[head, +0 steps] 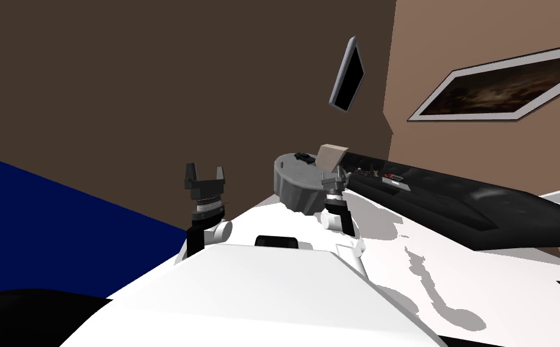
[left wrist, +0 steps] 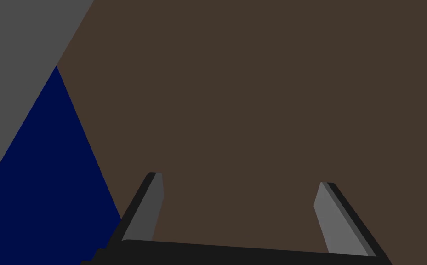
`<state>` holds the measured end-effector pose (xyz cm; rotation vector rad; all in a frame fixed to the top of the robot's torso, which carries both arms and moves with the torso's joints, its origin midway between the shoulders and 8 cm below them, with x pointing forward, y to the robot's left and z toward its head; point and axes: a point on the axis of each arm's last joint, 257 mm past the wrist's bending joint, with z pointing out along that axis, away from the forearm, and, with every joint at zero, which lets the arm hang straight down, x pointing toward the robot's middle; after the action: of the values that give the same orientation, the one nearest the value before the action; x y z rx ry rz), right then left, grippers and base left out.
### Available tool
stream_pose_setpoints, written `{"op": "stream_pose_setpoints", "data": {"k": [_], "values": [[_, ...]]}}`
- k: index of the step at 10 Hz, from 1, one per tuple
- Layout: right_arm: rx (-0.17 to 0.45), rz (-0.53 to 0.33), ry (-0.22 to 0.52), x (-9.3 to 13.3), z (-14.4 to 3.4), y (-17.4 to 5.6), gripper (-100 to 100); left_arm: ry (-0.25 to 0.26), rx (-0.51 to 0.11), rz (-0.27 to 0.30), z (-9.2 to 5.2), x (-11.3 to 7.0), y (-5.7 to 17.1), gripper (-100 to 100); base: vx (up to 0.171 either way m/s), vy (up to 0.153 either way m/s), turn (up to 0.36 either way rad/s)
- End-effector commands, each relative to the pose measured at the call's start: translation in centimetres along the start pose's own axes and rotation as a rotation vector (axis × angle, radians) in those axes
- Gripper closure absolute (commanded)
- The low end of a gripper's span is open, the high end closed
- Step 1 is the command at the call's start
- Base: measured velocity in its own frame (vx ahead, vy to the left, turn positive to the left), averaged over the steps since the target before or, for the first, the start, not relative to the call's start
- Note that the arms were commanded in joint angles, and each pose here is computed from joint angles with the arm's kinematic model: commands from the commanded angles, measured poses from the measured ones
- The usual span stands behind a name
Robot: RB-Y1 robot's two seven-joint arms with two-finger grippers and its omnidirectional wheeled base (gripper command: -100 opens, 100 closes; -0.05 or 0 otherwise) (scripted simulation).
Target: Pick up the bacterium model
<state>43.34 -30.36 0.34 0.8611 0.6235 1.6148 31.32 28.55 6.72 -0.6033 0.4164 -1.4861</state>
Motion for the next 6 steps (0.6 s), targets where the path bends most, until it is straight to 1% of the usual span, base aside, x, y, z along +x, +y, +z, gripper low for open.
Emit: {"op": "stream_pose_setpoints", "data": {"k": [1,2,3,4,5,6], "values": [[0.025,0.024,-0.008,-0.4,0.3,-1.1,-100,0.0,0.0,0.0,0.0,0.0,0.0,0,-0.032,-0.021,0.035],[0.063,0.071,-0.022,-1.2,1.1,-2.7,-100,0.0,0.0,0.0,0.0,0.0,0.0,0,-0.037,-0.025,0.053],[0.087,0.118,-0.033,-1.7,1.8,-3.6,-100,0.0,0.0,0.0,0.0,0.0,0.0,0,-0.048,-0.045,0.079],[0.103,0.121,-0.039,-2.0,1.9,-4.4,-100,0.0,0.0,0.0,0.0,0.0,0.0,0,-0.041,-0.045,0.038],[0.134,0.172,-0.053,-2.5,2.8,-5.6,-100,0.0,0.0,0.0,0.0,0.0,0.0,0,-0.042,-0.034,0.062],[0.144,0.172,-0.059,-2.8,2.7,-6.2,-100,0.0,0.0,0.0,0.0,0.0,0.0,0,-0.034,-0.026,0.035]]}}
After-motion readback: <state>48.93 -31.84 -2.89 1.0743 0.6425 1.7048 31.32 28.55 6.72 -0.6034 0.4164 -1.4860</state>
